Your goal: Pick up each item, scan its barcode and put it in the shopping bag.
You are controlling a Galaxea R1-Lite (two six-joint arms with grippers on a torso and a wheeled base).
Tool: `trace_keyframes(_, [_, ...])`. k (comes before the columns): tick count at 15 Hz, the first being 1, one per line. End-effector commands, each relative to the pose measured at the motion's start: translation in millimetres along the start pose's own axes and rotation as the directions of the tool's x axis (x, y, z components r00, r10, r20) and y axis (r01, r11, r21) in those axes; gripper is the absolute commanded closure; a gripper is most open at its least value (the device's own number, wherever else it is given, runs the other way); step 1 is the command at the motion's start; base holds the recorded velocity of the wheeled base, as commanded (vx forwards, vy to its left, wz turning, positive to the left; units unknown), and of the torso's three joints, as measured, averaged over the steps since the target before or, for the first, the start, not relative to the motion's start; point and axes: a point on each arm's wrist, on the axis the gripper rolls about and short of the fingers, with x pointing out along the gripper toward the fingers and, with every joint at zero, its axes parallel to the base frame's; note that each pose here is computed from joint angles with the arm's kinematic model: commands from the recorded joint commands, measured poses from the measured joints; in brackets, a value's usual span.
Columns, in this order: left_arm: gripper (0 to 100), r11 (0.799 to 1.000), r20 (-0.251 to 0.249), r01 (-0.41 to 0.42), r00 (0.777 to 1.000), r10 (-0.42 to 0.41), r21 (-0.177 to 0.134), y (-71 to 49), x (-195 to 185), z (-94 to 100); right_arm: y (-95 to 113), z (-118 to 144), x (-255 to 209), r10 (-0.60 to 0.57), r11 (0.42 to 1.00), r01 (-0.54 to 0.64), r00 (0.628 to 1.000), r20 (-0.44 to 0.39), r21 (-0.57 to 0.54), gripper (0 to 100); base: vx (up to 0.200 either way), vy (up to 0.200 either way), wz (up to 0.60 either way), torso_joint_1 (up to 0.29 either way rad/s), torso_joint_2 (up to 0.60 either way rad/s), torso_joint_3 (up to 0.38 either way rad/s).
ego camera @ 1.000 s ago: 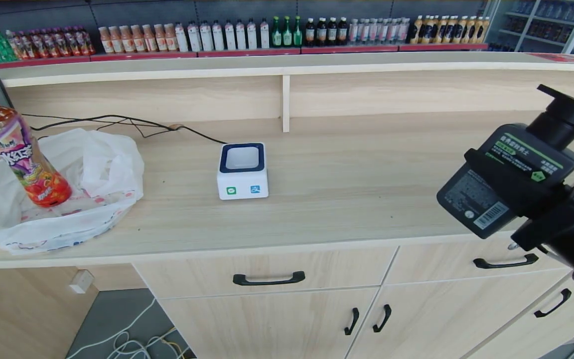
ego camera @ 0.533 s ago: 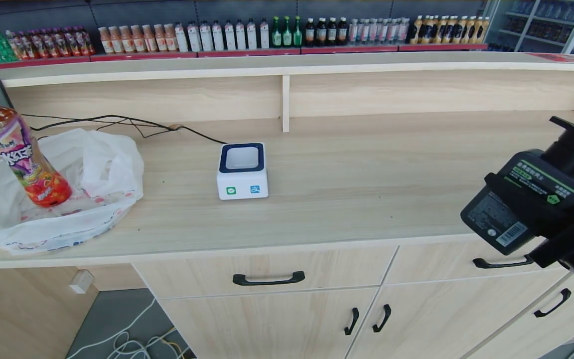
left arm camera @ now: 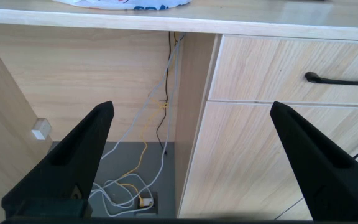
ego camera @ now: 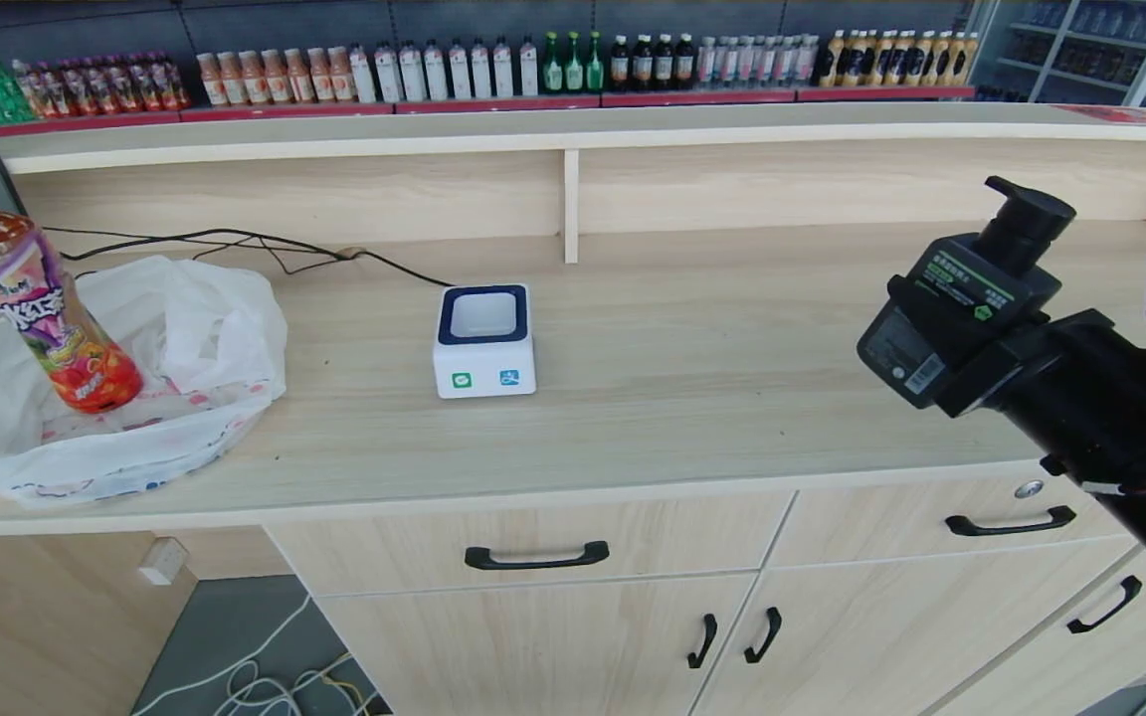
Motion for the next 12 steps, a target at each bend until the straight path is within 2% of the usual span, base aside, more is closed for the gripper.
trace_keyframes(1, [0, 1.0, 0.0, 0.0, 1.0, 0.0, 0.0, 0.0, 0.0, 0.0, -8.3, -10.0, 7.7, -0.026, 1.0, 0.026, 0.999, -0.025, -0.008, 100, 0.0, 0.0, 0.0, 0.0, 0.0, 0.0])
trace_keyframes(9, [0, 1.0, 0.0, 0.0, 1.0, 0.0, 0.0, 0.0, 0.0, 0.0, -11.7, -14.9, 1.9, -0.022, 1.0, 0.022, 0.998, -0.051, -0.006, 100, 0.0, 0.0, 0.0, 0.0, 0.0, 0.0])
trace_keyframes(12, [0, 1.0, 0.0, 0.0, 1.0, 0.0, 0.0, 0.0, 0.0, 0.0, -11.7, -13.3, 4.4, -0.008, 1.0, 0.008, 0.999, -0.039, -0.006, 100, 0.0, 0.2, 0.0, -0.004, -0.01, 0.004])
